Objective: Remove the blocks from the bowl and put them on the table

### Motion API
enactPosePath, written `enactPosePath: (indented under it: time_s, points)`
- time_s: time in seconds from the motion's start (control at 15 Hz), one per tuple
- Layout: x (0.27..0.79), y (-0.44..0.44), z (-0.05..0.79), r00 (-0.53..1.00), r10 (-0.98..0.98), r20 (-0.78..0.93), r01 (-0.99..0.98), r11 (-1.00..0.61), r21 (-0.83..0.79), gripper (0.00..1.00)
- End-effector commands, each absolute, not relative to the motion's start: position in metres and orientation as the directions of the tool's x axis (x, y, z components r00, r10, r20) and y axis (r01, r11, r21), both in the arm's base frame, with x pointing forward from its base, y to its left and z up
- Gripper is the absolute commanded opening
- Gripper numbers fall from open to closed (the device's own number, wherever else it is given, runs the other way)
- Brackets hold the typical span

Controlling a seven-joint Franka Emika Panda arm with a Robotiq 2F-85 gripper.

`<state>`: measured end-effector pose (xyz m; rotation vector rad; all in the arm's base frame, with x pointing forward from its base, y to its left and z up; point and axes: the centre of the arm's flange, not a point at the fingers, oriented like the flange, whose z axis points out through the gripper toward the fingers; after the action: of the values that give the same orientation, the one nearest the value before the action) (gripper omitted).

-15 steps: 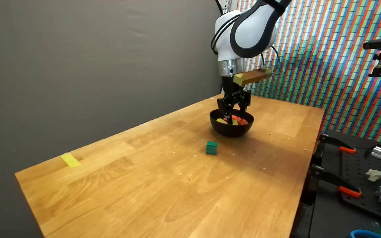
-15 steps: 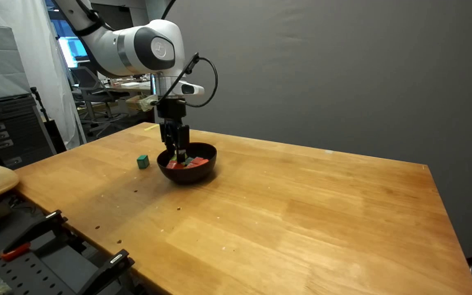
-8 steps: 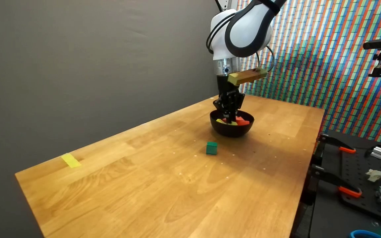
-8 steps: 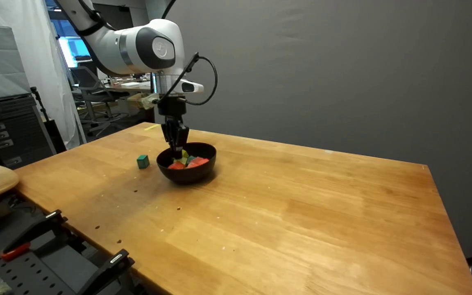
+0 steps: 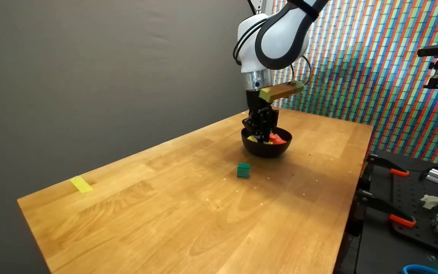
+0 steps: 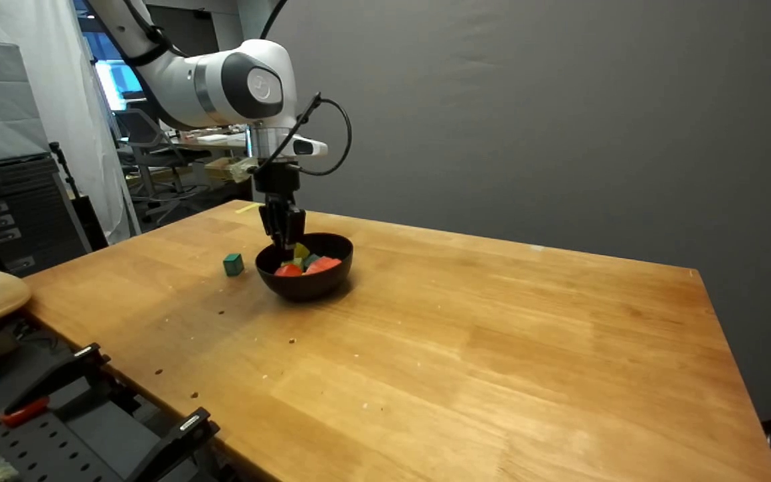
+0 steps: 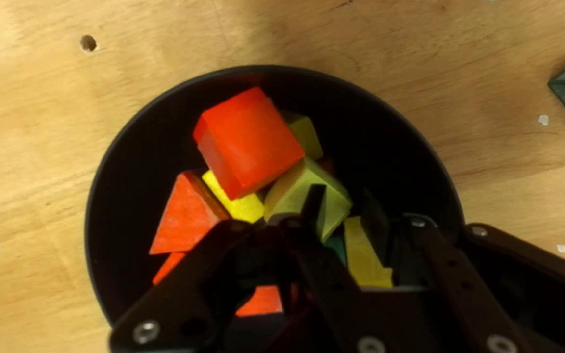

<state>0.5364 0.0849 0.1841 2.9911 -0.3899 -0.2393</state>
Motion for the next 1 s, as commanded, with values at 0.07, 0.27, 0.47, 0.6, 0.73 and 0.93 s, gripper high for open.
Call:
enactPosePath:
  time_s: [0.07,0.27,0.47,0.6,0.73,0.93]
  points:
    - [0.539,0.071,0.181,0.958,-0.263,-0.115,-0.24,-0.954,0.177,0.69]
    - [0.539,0.065,0.176,0.955,-0.272,-0.117,-0.249,-0.951,0.183,0.92]
    - [0.541,0.067,0.163,0.954,-0.268,-0.138,-0.24,-0.952,0.188,0.98]
    - [0.542,0.071,0.155,0.955,-0.256,-0.148,-0.226,-0.955,0.193,0.91]
    - [0.544,0.079,0.151,0.959,-0.241,-0.153,-0.21,-0.958,0.193,0.65]
    - [0.546,0.086,0.157,0.967,-0.216,-0.136,-0.186,-0.961,0.205,0.41]
